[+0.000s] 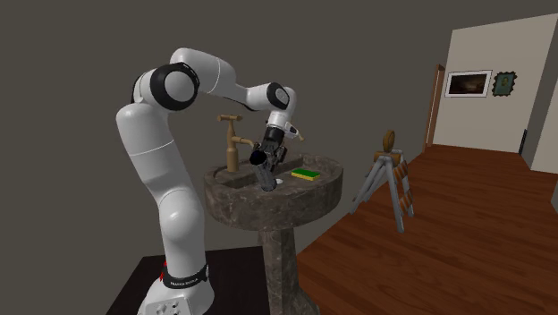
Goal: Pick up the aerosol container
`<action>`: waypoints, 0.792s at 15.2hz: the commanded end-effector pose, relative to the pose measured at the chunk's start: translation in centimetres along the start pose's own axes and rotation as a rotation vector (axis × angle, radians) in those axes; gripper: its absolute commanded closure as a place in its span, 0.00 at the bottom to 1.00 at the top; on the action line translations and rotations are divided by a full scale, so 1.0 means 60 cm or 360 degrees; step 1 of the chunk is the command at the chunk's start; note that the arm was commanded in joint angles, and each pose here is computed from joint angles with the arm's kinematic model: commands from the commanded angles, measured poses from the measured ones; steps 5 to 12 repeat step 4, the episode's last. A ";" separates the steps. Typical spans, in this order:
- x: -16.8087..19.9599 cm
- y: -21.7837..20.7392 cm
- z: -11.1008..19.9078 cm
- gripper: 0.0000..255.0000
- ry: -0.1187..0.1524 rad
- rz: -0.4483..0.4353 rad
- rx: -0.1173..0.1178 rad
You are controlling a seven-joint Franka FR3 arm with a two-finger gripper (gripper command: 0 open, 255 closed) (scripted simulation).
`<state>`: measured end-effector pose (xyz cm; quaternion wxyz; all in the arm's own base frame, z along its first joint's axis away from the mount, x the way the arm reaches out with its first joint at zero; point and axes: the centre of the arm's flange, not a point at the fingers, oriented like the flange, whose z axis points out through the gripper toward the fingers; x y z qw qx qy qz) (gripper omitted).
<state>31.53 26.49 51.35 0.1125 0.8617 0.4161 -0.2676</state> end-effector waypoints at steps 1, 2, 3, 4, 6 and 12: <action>-0.010 -0.018 -0.019 1.00 0.0026 -0.0026 0.0046; -0.015 -0.019 -0.026 1.00 0.0026 -0.0026 0.0046; -0.016 -0.019 -0.027 1.00 0.0026 -0.0026 0.0046; -0.016 -0.019 -0.027 1.00 0.0026 -0.0027 0.0046; -0.016 -0.019 -0.027 1.00 0.0026 -0.0027 0.0046; -0.016 -0.019 -0.027 1.00 0.0026 -0.0027 0.0046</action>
